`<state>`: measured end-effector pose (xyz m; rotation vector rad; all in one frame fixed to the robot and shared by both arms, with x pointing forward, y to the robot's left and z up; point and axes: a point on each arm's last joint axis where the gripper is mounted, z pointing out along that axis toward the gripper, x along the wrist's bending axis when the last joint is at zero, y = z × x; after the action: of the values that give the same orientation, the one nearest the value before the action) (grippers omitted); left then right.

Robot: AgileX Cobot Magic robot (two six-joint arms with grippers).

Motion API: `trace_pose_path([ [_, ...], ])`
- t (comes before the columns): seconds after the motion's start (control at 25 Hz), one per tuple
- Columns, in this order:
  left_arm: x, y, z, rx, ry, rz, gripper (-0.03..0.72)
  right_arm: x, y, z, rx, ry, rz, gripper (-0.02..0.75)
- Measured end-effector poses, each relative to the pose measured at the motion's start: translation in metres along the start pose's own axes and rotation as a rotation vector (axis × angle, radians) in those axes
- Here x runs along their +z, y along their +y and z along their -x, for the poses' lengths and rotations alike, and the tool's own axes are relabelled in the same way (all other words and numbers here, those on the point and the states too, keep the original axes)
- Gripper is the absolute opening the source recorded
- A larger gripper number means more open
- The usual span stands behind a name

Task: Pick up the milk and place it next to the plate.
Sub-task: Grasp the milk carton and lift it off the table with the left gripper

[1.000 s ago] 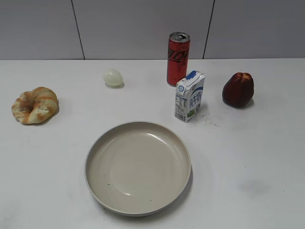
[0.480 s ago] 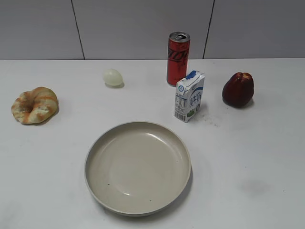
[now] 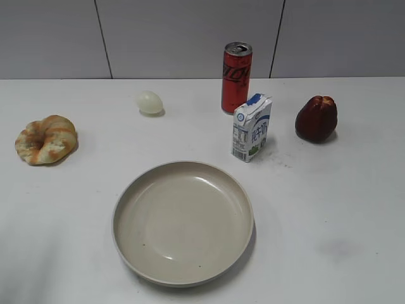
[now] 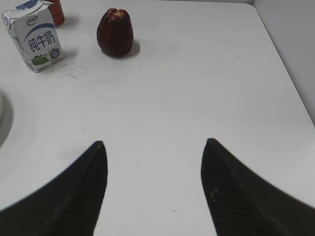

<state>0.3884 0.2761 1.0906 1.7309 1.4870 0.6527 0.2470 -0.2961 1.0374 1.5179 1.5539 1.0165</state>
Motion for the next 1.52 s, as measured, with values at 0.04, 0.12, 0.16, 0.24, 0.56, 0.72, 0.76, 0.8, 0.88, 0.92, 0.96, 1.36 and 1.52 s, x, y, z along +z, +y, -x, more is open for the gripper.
trace_pose_path([
  [0.04, 0.012, 0.012, 0.002, 0.013, -0.028, -0.028, 0.594, 0.000, 0.000, 0.000, 0.000, 0.000, 0.000, 0.458],
  [0.12, 0.036, 0.033, 0.009, 0.044, -0.093, -0.070, 0.594, 0.000, 0.000, 0.000, 0.000, 0.000, 0.000, 0.458],
  [0.16, 0.050, 0.044, 0.014, 0.064, -0.124, -0.090, 0.595, 0.000, 0.000, 0.000, 0.000, 0.000, 0.000, 0.458],
  [0.24, 0.077, 0.062, 0.028, 0.120, -0.176, -0.131, 0.605, 0.000, 0.000, 0.000, 0.000, 0.000, 0.000, 0.458],
  [0.56, 0.167, 0.111, 0.124, 0.320, -0.401, -0.276, 0.660, 0.000, 0.000, 0.000, 0.000, 0.000, 0.000, 0.458],
  [0.72, 0.198, 0.119, 0.176, 0.402, -0.496, -0.330, 0.661, 0.000, 0.000, 0.000, 0.000, 0.000, 0.000, 0.458],
  [0.76, 0.205, 0.120, 0.188, 0.407, -0.513, -0.342, 0.661, 0.000, 0.000, 0.000, 0.000, 0.000, 0.000, 0.458],
  [0.8, 0.213, 0.121, 0.198, 0.407, -0.525, -0.351, 0.661, 0.000, 0.000, 0.000, 0.000, 0.000, 0.000, 0.458],
  [0.88, 0.227, 0.117, 0.216, 0.411, -0.545, -0.367, 0.661, 0.000, 0.000, 0.000, 0.000, 0.000, 0.000, 0.458],
  [0.92, 0.236, 0.115, 0.223, 0.411, -0.550, -0.371, 0.661, 0.000, 0.000, 0.000, 0.000, 0.000, 0.000, 0.458],
  [0.96, 0.244, 0.110, 0.230, 0.416, -0.555, -0.382, 0.661, 0.000, 0.000, 0.000, 0.000, 0.000, 0.000, 0.458],
  [1.36, 0.297, 0.074, 0.266, 0.418, -0.559, -0.328, 0.655, 0.000, 0.000, 0.000, 0.000, 0.000, 0.000, 0.458],
  [1.52, 0.314, 0.060, 0.268, 0.412, -0.548, -0.343, 0.647, 0.000, 0.000, 0.000, 0.000, 0.000, 0.000, 0.458],
])
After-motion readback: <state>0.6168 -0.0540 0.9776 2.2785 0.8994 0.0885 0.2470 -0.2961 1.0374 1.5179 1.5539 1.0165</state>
